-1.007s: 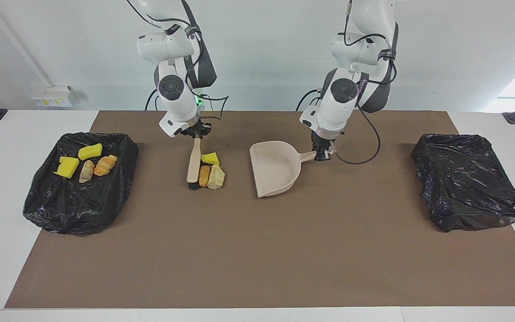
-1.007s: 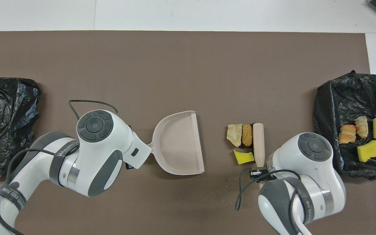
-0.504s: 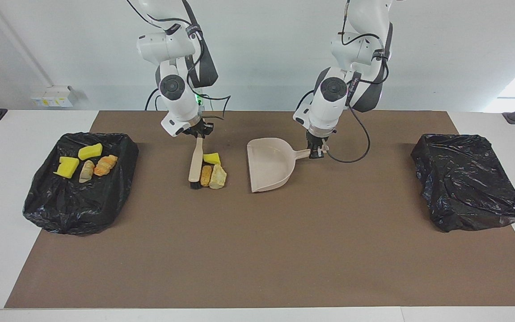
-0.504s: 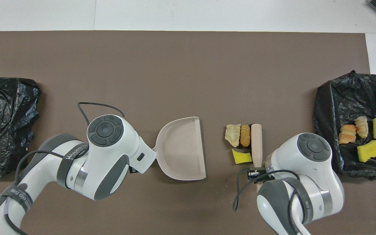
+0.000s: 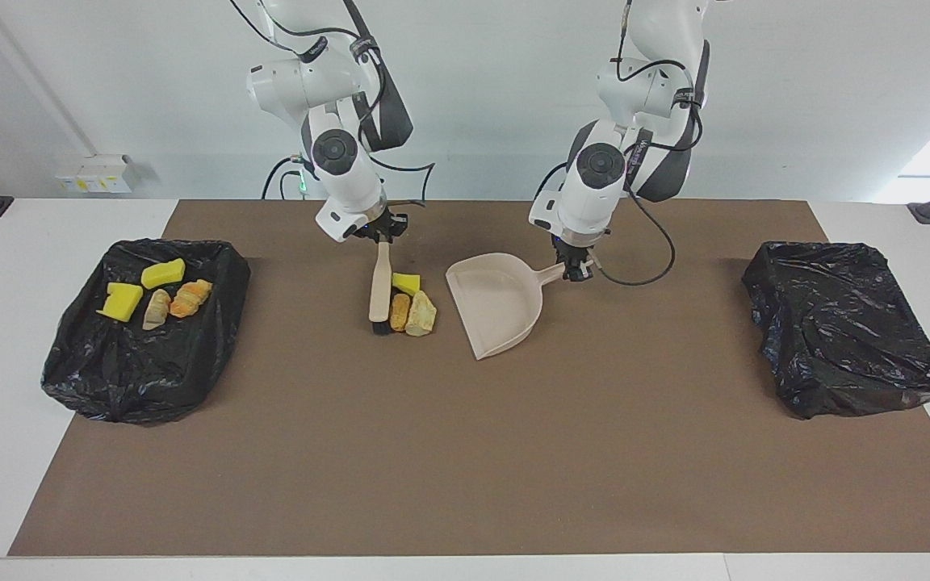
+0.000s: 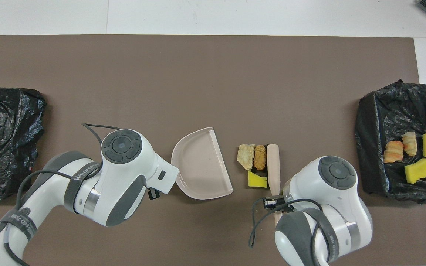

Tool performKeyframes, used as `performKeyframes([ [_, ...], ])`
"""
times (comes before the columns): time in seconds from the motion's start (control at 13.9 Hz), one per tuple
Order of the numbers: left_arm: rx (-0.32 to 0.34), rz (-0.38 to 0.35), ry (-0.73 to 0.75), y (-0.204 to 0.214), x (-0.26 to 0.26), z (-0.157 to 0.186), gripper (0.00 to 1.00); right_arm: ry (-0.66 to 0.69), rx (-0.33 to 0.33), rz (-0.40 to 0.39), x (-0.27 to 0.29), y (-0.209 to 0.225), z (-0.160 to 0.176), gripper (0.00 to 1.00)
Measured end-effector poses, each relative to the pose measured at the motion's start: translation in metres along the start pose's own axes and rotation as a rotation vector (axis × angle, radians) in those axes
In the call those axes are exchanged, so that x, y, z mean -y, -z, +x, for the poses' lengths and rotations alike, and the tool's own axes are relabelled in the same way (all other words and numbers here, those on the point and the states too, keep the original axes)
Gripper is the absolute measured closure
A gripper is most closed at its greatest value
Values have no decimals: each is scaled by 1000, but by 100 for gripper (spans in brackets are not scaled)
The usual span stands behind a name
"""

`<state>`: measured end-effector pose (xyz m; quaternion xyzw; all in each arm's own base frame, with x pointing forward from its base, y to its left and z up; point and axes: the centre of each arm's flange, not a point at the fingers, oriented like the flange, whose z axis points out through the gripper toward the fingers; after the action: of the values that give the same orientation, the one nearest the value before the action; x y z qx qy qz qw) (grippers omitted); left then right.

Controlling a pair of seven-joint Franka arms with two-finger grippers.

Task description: Sweep and dump trash in bin

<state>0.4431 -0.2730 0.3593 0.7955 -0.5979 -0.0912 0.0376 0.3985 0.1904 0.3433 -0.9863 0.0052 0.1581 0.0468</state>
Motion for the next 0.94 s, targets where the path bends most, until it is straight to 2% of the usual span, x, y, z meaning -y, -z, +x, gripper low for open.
performKeyframes([
  [0.36, 1, -1, 2, 0, 0, 0, 69, 23, -13, 73, 70, 1, -5, 74],
  [0.65, 1, -1, 4, 0, 0, 0, 69, 55, -10, 184, 124, 12, -9, 74],
  [0.94, 0, -1, 12, 0, 2, -3, 69, 78, -22, 228, 147, 32, -6, 74],
])
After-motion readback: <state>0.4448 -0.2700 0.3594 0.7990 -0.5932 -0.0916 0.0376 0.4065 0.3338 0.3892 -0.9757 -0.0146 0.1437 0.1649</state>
